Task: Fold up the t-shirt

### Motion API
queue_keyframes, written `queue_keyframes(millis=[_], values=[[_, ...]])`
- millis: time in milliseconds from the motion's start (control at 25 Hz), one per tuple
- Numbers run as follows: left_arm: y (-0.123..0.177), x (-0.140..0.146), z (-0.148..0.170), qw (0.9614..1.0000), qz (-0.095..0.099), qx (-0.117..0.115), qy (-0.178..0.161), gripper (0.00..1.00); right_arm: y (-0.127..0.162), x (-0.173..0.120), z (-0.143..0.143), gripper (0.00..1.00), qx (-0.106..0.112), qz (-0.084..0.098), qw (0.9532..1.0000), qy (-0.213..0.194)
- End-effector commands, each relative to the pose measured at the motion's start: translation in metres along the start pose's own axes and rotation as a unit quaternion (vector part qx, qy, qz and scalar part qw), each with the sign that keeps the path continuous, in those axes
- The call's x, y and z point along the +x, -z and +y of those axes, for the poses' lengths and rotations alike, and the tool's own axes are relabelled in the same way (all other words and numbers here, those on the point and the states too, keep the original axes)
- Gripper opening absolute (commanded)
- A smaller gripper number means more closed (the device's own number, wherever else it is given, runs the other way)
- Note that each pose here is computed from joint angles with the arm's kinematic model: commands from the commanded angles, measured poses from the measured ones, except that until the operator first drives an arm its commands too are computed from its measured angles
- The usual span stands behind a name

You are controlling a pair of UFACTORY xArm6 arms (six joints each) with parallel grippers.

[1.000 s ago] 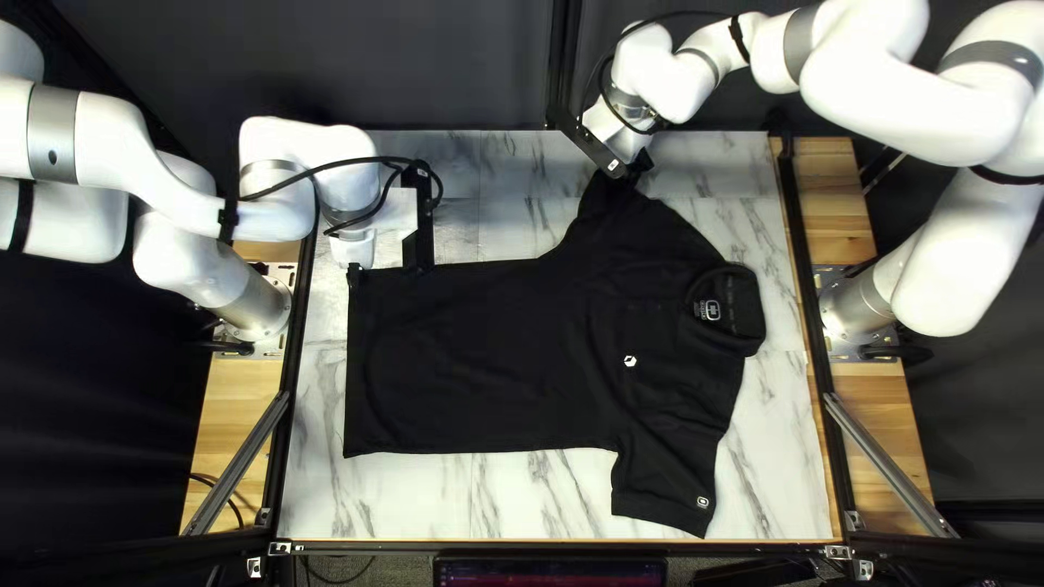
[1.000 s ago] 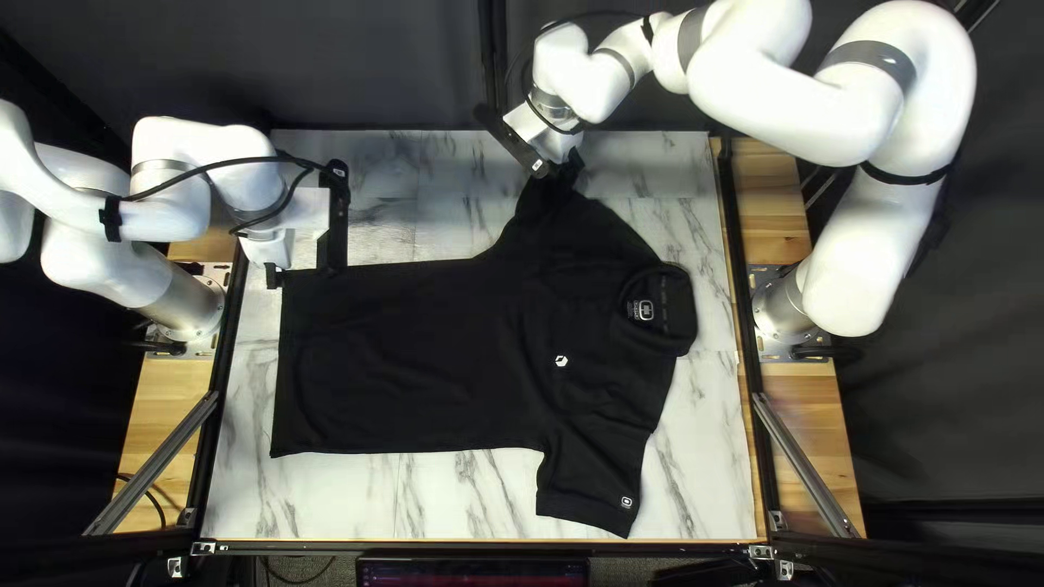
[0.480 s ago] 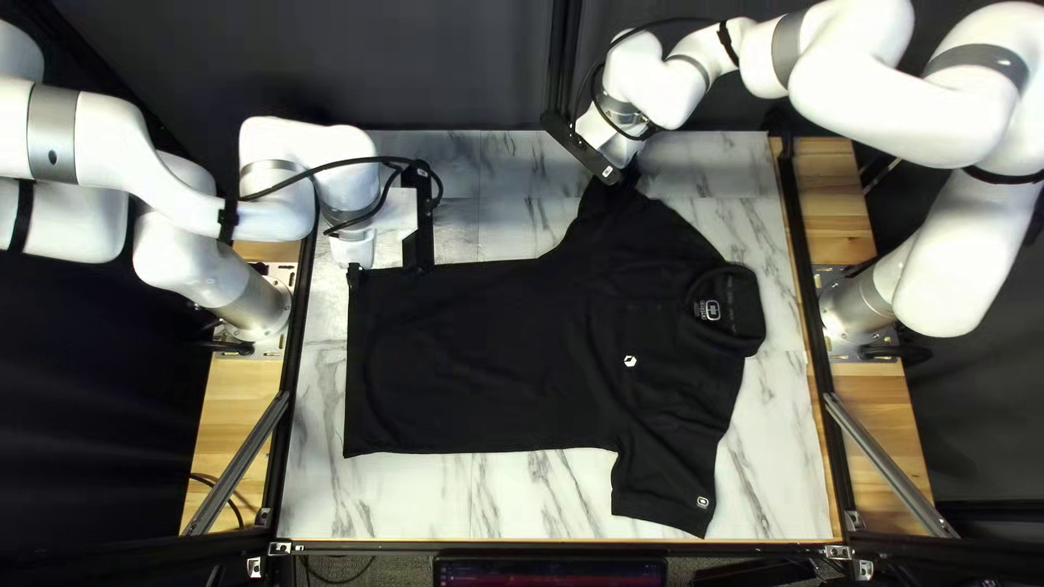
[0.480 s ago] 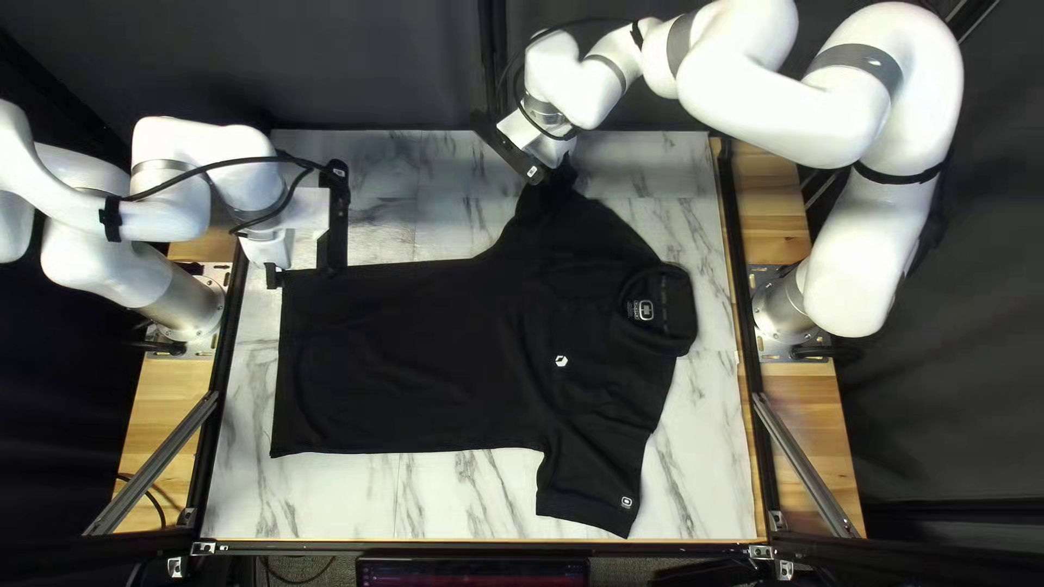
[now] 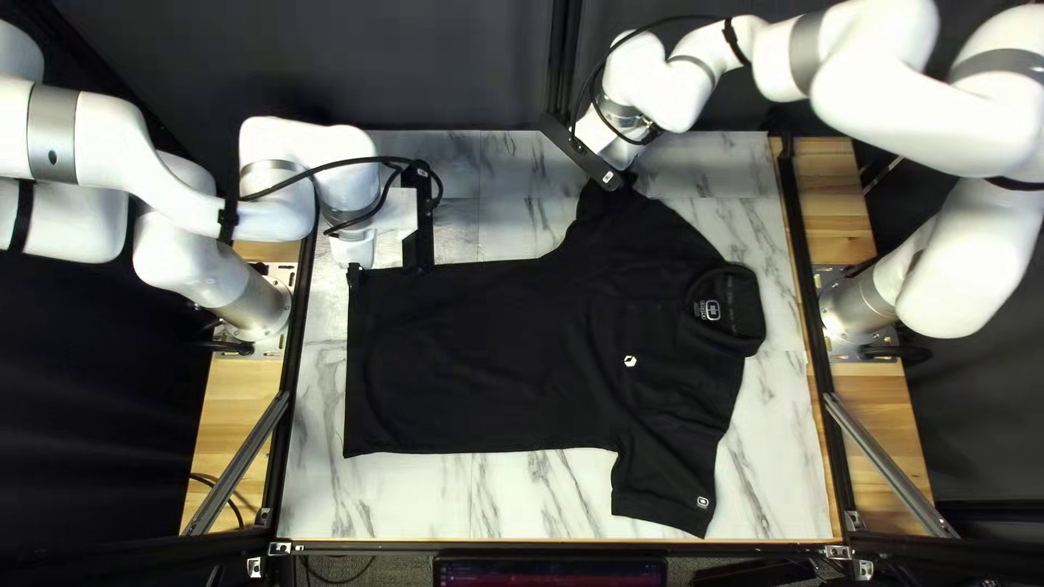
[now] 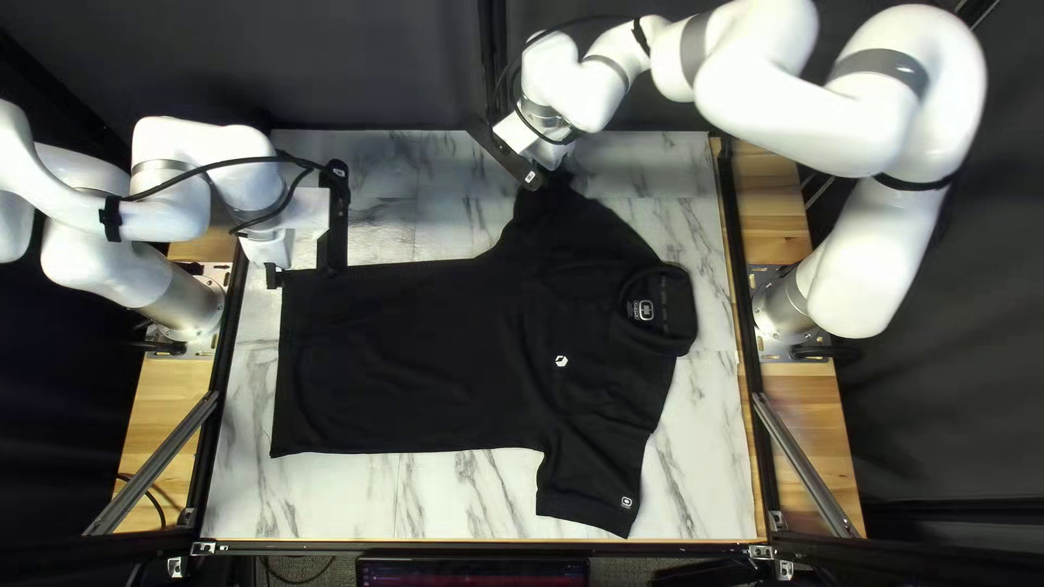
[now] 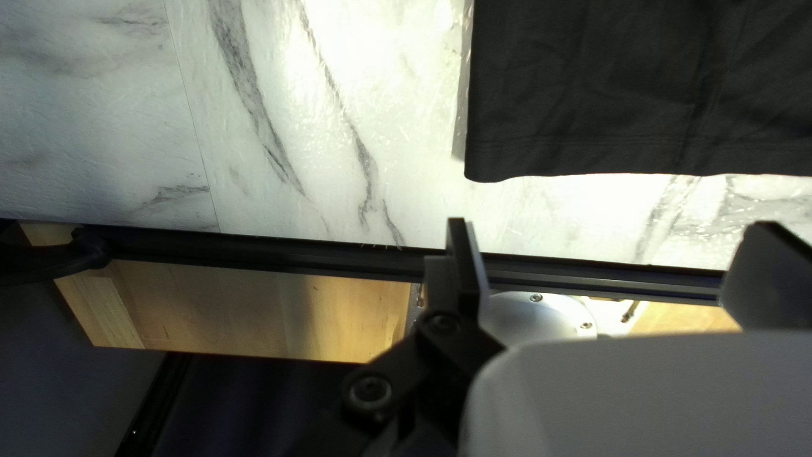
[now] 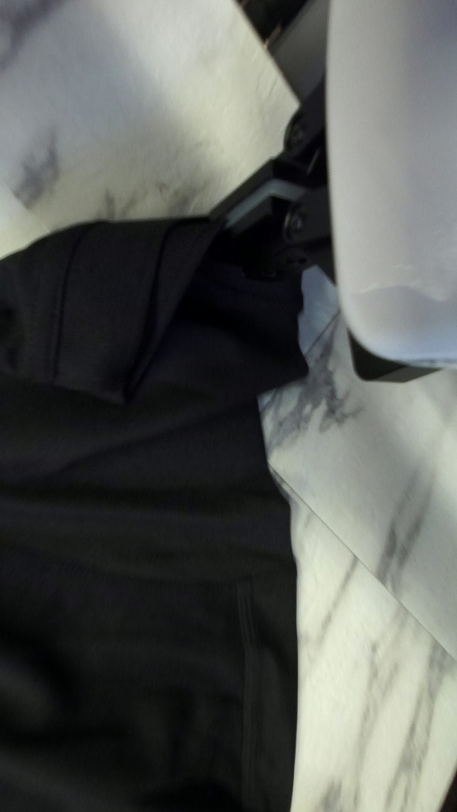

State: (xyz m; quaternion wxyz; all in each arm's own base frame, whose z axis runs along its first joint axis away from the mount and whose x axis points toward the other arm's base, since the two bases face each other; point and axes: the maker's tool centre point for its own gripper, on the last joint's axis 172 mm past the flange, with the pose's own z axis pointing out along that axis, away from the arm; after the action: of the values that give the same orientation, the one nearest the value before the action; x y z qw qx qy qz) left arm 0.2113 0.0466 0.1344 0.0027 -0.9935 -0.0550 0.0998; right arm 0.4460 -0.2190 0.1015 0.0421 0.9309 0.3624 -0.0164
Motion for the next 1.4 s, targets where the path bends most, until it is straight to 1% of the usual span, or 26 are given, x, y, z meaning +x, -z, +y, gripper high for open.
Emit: queue_keyframes(millis=[40, 160, 240, 440, 560, 720, 1000, 1160, 1400], values=[[0.0, 0.0, 0.0, 1.0, 0.0, 0.0, 0.0, 1.0, 0.015, 0.016, -0.022, 0.0, 0.001, -0.026, 0.9995, -0.018], [0.0, 0.0, 0.0, 1.0, 0.0, 0.0, 0.0, 1.0, 0.02, 0.025, -0.038, 0.0, 0.005, -0.04, 0.9988, -0.029], [0.0, 0.0, 0.0, 1.0, 0.0, 0.0, 0.0, 1.0, 0.023, 0.032, -0.053, 0.0, 0.009, -0.052, 0.9979, -0.037], [0.0, 0.0, 0.0, 1.0, 0.0, 0.0, 0.0, 1.0, 0.024, 0.037, -0.081, 0.0, 0.018, -0.066, 0.9963, -0.052], [0.0, 0.0, 0.0, 1.0, 0.0, 0.0, 0.0, 1.0, 0.03, 0.043, -0.097, 0.0, 0.021, -0.068, 0.9957, -0.059], [0.0, 0.0, 0.0, 1.0, 0.0, 0.0, 0.0, 1.0, 0.043, 0.059, -0.113, 0.0, 0.021, -0.065, 0.9953, -0.068], [0.0, 0.0, 0.0, 1.0, 0.0, 0.0, 0.0, 1.0, 0.064, 0.087, -0.132, 0.0, 0.02, -0.064, 0.9948, -0.077], [0.0, 0.0, 0.0, 1.0, 0.0, 0.0, 0.0, 1.0, 0.073, 0.097, -0.138, 0.0, 0.02, -0.065, 0.9944, -0.081], [0.0, 0.0, 0.0, 1.0, 0.0, 0.0, 0.0, 1.0, 0.079, 0.105, -0.158, 0.0, 0.023, -0.065, 0.9934, -0.091]])
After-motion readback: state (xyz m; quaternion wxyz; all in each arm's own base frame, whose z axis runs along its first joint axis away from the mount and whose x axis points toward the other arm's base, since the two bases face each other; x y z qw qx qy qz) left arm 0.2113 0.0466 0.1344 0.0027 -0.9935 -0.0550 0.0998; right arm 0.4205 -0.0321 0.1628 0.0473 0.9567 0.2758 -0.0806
